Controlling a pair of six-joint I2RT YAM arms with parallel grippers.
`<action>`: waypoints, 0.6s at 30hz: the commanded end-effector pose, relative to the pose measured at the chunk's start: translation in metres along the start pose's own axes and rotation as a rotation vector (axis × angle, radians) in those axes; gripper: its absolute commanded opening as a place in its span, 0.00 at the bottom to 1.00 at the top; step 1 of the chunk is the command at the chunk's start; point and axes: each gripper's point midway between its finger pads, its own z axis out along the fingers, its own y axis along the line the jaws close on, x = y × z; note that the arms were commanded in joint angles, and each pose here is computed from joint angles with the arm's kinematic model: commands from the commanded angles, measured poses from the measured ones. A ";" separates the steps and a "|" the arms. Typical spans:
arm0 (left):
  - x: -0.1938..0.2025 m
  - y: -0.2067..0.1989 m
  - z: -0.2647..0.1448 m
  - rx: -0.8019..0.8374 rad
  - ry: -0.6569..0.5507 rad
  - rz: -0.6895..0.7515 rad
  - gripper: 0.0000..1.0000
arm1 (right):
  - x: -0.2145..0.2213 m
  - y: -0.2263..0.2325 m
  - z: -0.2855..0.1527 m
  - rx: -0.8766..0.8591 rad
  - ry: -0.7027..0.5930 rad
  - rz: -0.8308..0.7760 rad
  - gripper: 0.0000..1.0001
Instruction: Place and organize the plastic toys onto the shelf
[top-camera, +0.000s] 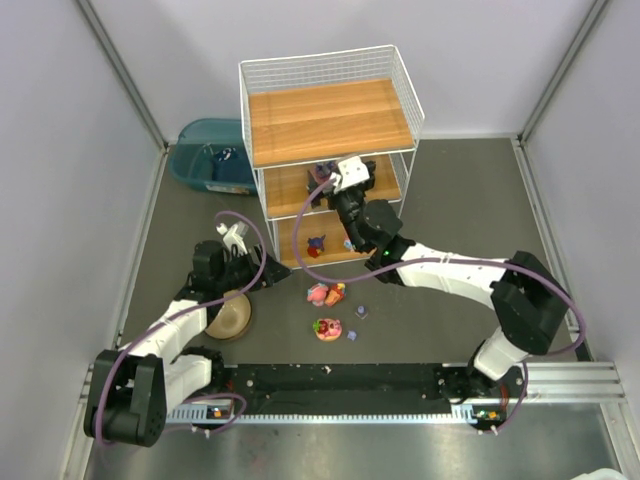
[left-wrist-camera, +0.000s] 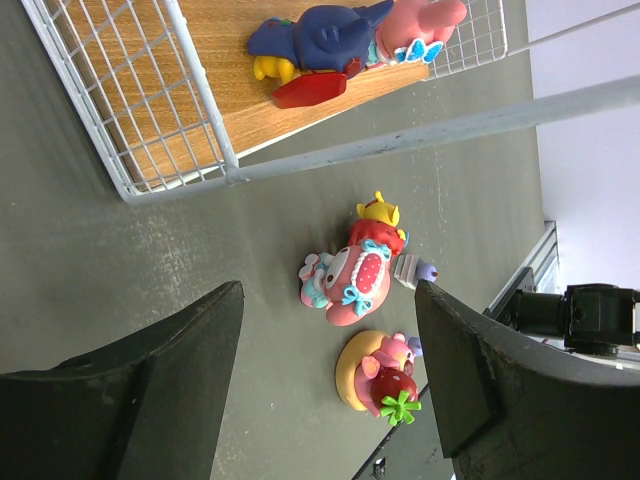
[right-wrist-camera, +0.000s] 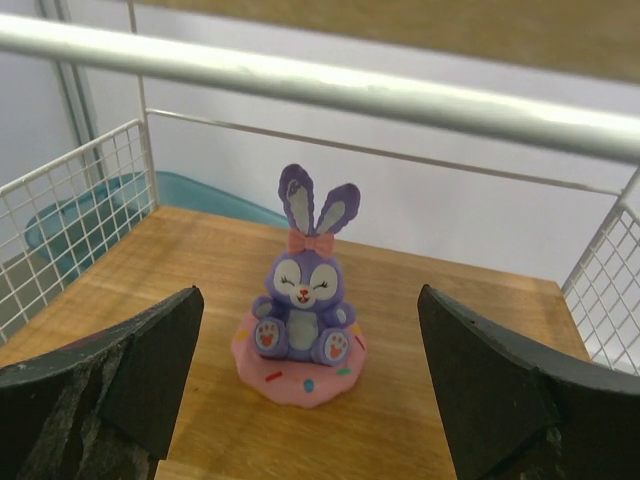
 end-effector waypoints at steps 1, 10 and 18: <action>-0.017 -0.015 0.000 0.052 -0.042 0.059 0.75 | -0.006 0.004 0.010 0.019 0.003 -0.019 0.90; -0.017 -0.014 0.000 0.049 -0.041 0.059 0.75 | 0.010 0.005 0.019 0.062 0.037 -0.033 0.94; -0.017 -0.013 0.001 0.046 -0.041 0.058 0.75 | 0.016 0.004 0.027 0.091 0.048 -0.050 0.94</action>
